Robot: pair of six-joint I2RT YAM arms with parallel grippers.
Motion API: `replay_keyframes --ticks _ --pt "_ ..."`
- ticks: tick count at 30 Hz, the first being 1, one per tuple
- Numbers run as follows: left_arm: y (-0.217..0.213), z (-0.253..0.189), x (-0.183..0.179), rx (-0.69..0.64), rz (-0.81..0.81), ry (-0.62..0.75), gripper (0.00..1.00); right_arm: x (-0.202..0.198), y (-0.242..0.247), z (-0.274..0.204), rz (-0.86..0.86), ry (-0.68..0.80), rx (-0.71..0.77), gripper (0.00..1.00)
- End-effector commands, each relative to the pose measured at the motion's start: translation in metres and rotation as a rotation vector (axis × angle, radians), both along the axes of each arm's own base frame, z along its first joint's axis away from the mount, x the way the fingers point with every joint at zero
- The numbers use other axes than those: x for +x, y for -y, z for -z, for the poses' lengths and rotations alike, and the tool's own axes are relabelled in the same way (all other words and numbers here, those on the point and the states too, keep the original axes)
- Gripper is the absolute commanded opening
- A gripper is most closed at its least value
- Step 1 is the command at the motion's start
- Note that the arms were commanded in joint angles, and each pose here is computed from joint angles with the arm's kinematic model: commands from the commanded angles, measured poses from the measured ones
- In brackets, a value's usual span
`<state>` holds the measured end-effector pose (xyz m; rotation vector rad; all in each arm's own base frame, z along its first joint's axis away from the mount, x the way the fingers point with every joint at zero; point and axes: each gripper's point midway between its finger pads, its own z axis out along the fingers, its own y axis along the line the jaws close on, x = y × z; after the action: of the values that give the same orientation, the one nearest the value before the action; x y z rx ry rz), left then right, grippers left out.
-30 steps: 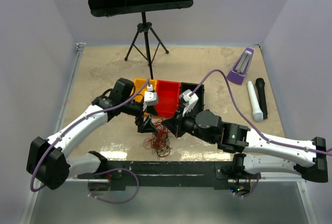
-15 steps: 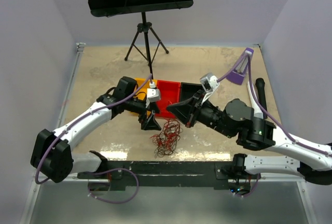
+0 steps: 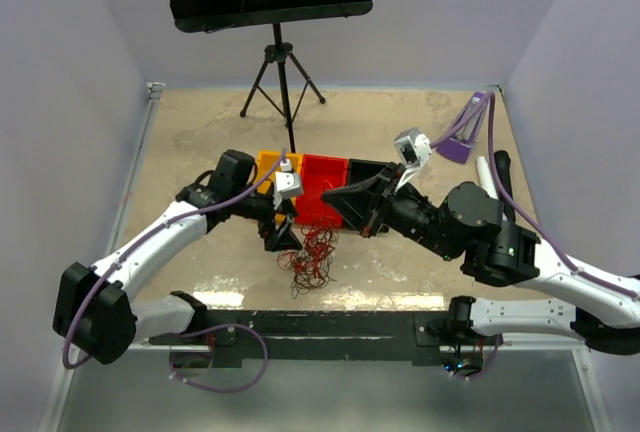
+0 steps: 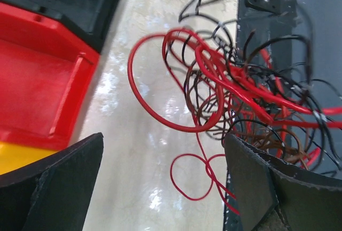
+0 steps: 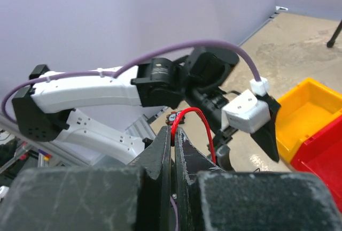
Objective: Untangle the cables
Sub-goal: Untie the cable.
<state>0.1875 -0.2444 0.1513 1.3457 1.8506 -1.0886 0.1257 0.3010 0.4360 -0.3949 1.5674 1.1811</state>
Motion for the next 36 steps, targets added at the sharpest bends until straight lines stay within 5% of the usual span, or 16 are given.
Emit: replay_keyframes --ticks 1,6,13,22,36 --pt "-0.019 -0.045 0.023 -0.035 -0.067 0.129 1.00 0.008 0.009 -0.020 0.064 0.012 0.056 0.00" --pt "-0.037 -0.070 0.008 0.012 -0.028 0.219 1.00 0.011 -0.003 -0.022 0.061 0.014 0.044 0.00" --pt "-0.037 -0.110 -0.008 -0.166 -0.019 0.539 1.00 0.012 -0.020 -0.019 0.034 0.026 0.059 0.00" --pt "-0.012 -0.105 -0.050 -0.391 0.178 0.313 1.00 0.010 -0.027 -0.024 0.011 0.033 0.088 0.00" --pt "0.011 -0.126 -0.069 -0.566 0.175 0.305 1.00 0.009 -0.040 -0.027 -0.017 0.029 0.136 0.00"
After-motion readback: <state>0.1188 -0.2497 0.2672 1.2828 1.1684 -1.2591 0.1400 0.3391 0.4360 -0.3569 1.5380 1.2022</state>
